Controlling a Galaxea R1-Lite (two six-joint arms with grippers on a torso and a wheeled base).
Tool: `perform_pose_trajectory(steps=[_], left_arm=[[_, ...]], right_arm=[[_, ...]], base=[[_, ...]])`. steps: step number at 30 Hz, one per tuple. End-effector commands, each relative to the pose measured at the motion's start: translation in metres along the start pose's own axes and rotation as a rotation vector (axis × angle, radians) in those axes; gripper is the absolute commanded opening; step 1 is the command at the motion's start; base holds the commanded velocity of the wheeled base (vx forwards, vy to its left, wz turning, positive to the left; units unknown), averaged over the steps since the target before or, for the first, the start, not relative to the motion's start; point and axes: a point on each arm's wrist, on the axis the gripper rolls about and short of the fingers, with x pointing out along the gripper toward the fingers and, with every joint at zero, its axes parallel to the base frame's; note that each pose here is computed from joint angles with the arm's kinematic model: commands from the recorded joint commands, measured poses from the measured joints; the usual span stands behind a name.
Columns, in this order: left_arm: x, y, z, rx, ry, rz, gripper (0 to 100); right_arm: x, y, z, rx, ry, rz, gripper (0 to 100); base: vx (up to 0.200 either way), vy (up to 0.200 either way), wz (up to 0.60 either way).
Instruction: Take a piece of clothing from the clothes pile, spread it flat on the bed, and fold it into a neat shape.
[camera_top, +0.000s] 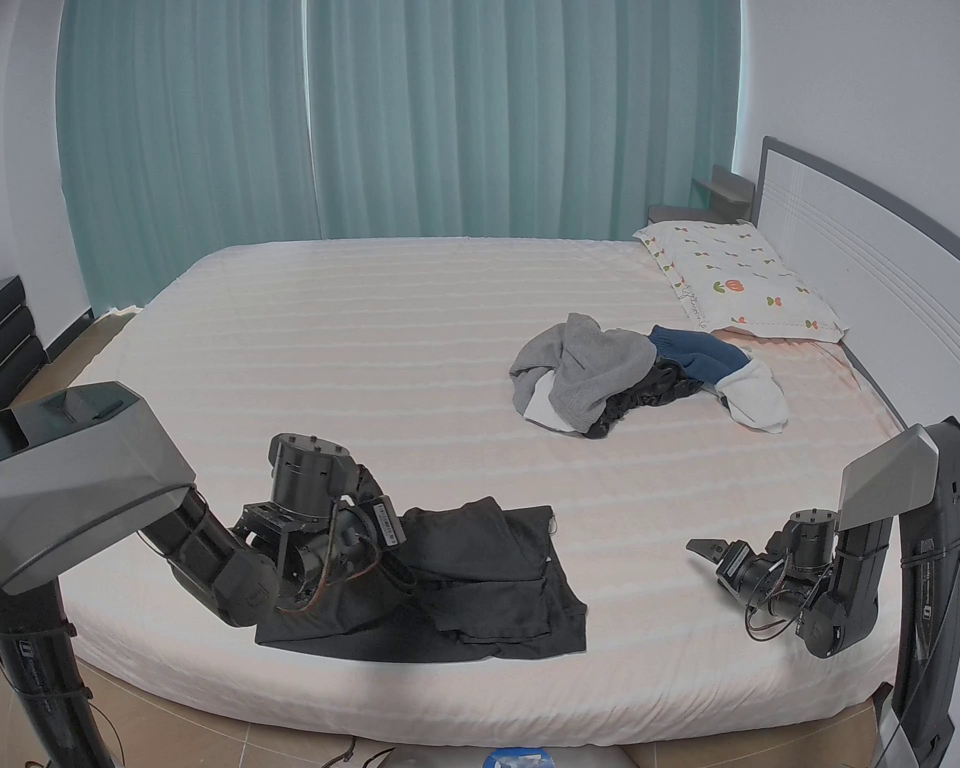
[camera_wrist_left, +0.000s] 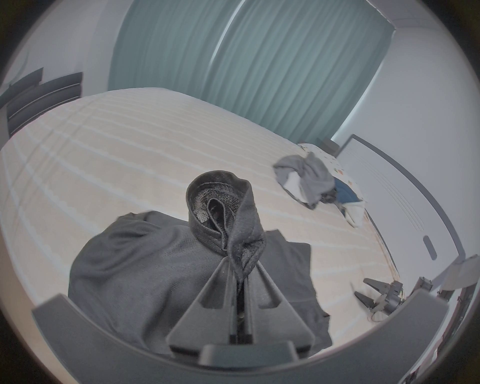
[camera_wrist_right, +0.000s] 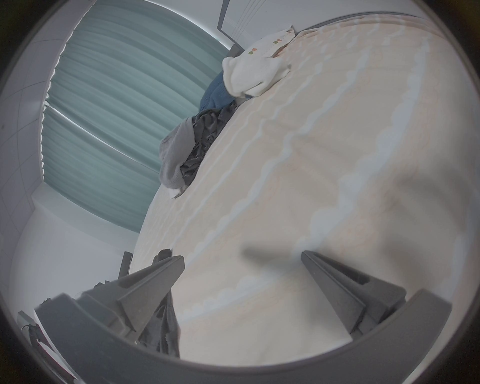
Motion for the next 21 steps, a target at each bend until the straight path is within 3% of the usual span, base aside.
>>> perform_pose_trajectory(steps=[1,5,18,19,21], left_arm=[[0.001,-0.022,-0.007,0.029,0.006,-0.055,0],[0.008,-0.039,-0.011,0.050,0.026,-0.078,0],[0.028,-0.049,-0.025,0.049,0.052,-0.093,0],[0.028,-0.050,-0.025,0.036,0.051,-0.096,100],[0.029,-0.053,-0.024,0.019,0.050,-0.103,100]], right_arm=[[0.000,0.000,-0.001,0.000,0.003,-0.002,100],[0.000,-0.001,-0.001,-0.003,0.004,-0.003,100],[0.000,-0.001,-0.001,-0.006,0.005,-0.004,100],[0.000,-0.001,-0.001,-0.006,0.005,-0.004,100],[0.000,-0.001,-0.001,-0.006,0.005,-0.004,100]], base=[[0.000,-0.200,0.00],[0.000,-0.200,0.00],[0.000,0.000,0.00],[0.000,0.000,0.00],[0.000,0.000,0.00]])
